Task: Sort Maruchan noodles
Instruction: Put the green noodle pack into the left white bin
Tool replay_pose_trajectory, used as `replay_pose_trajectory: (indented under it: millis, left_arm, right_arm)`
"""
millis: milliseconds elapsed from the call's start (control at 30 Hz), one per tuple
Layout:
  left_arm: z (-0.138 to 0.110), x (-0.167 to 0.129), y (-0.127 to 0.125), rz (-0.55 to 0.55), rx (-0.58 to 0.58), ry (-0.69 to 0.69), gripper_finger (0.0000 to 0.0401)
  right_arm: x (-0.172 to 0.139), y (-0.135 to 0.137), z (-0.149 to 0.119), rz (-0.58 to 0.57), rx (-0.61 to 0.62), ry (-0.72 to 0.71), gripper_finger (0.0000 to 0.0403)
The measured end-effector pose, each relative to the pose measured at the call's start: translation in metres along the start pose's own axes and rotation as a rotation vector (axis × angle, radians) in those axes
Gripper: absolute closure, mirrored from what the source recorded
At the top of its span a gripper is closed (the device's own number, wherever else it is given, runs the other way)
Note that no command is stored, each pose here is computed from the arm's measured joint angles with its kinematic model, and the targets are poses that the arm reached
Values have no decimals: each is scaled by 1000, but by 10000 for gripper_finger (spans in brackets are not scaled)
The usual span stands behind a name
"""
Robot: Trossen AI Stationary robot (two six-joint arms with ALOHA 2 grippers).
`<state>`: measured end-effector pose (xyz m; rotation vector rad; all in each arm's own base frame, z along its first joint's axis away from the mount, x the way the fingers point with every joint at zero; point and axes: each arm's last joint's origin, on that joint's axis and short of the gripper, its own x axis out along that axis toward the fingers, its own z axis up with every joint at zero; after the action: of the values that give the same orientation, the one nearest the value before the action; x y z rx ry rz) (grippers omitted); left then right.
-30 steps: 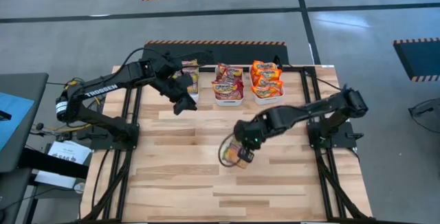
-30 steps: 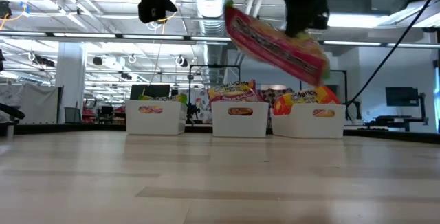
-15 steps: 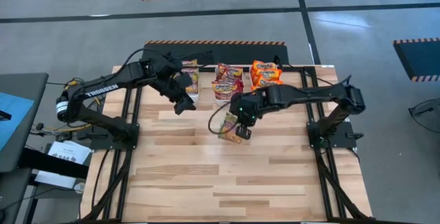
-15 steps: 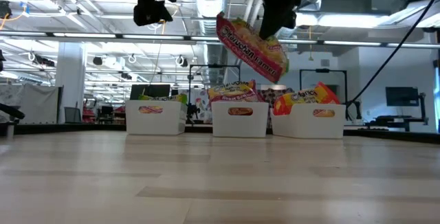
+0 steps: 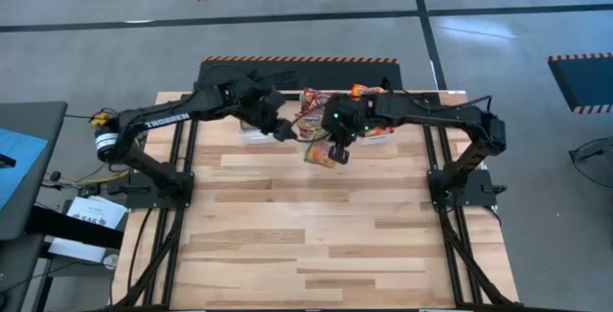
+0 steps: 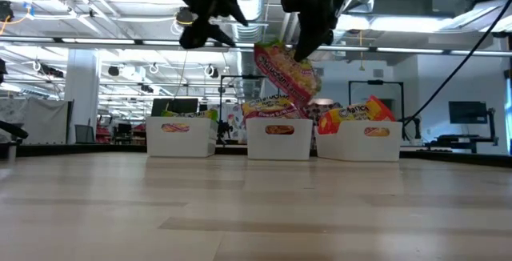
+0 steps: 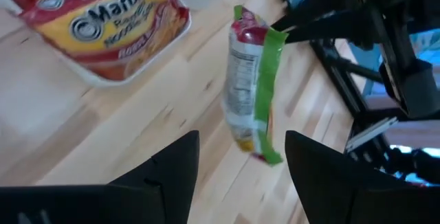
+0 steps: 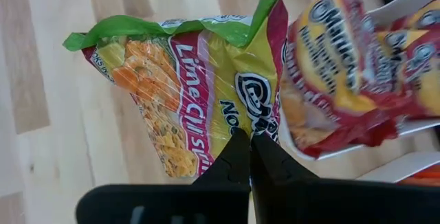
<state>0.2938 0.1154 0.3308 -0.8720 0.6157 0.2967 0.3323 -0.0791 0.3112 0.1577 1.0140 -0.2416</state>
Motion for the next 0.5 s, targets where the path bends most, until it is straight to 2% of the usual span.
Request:
replay_pose_trajectory:
  millis: [333,500]
  left_arm:
    - [11,41,8,-32,-41,-29,200]
    - [16,56,10,-89,-40,-42,200]
  right_arm:
    - [0,-18,4,-28,-37,-39,394]
    - [0,-20,4,-30,-59,-37,394]
